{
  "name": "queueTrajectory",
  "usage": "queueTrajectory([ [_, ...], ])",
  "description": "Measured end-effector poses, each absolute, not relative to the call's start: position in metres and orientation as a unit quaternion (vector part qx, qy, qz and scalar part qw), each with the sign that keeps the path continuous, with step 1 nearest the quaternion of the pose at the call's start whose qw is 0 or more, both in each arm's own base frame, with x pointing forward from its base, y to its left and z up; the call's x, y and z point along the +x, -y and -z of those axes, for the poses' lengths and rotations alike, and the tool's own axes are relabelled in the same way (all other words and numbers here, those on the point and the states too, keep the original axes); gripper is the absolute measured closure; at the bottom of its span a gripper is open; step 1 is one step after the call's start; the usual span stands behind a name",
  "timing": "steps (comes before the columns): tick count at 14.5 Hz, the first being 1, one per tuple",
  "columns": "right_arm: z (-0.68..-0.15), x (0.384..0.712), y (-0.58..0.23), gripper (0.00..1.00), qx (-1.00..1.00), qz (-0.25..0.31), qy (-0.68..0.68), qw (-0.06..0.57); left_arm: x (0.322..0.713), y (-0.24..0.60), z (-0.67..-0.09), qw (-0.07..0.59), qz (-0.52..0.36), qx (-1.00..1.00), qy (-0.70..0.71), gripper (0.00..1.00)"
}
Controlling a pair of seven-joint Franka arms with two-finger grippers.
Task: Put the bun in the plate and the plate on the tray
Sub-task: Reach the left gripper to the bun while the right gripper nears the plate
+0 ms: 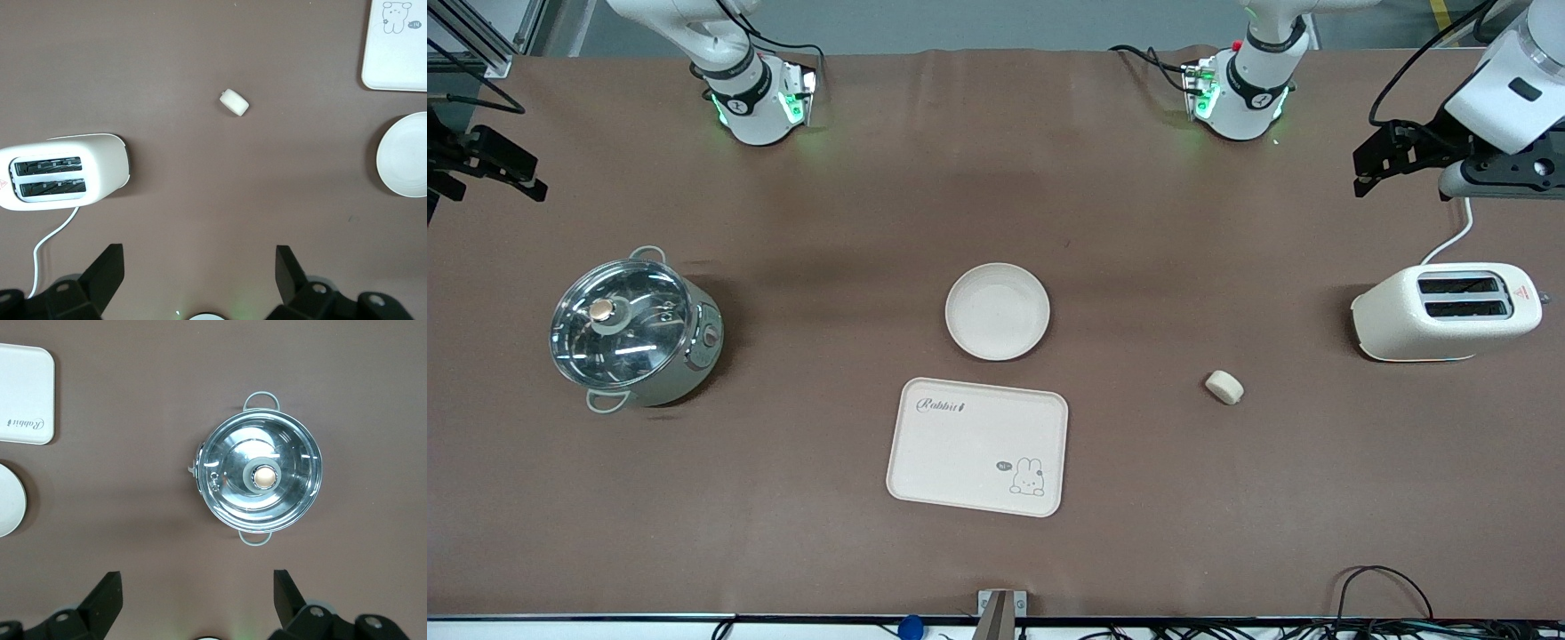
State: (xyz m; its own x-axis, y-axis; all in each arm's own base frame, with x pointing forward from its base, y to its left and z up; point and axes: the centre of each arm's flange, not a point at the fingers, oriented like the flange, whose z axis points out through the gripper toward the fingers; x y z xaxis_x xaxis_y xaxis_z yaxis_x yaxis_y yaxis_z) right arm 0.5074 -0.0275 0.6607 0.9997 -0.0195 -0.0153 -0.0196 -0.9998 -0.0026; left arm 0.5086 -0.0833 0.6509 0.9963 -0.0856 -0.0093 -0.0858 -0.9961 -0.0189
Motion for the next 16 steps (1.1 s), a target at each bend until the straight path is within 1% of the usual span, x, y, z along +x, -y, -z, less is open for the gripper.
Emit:
queueTrajectory([
  [5,-0.659,0.507,0.029,0.0,-1.0,-0.01,-0.011,0.002,0.511,0.083,-0.648,0.009,-0.007,-0.999,-0.043,0.0],
  [7,-0.659,0.508,0.028,0.0,-1.0,-0.01,-0.011,0.002,0.518,0.082,-0.636,0.009,-0.018,-0.999,-0.042,0.0],
  [9,-0.653,0.509,0.022,0.0,-1.0,-0.018,-0.006,0.004,0.534,0.082,-0.613,0.007,-0.034,-0.999,-0.041,0.0],
  [11,-0.625,0.522,-0.004,0.0,-0.999,-0.041,0.012,0.022,0.555,0.083,-0.582,0.005,-0.042,-0.999,-0.014,0.0],
  [13,-0.579,0.547,-0.038,0.0,-0.997,-0.058,0.02,0.046,0.576,0.086,-0.544,0.006,-0.057,-0.997,0.045,0.0],
  [16,-0.503,0.587,-0.087,0.0,-0.995,-0.071,0.02,0.064,0.603,0.097,-0.478,0.007,-0.075,-0.99,0.119,0.0],
])
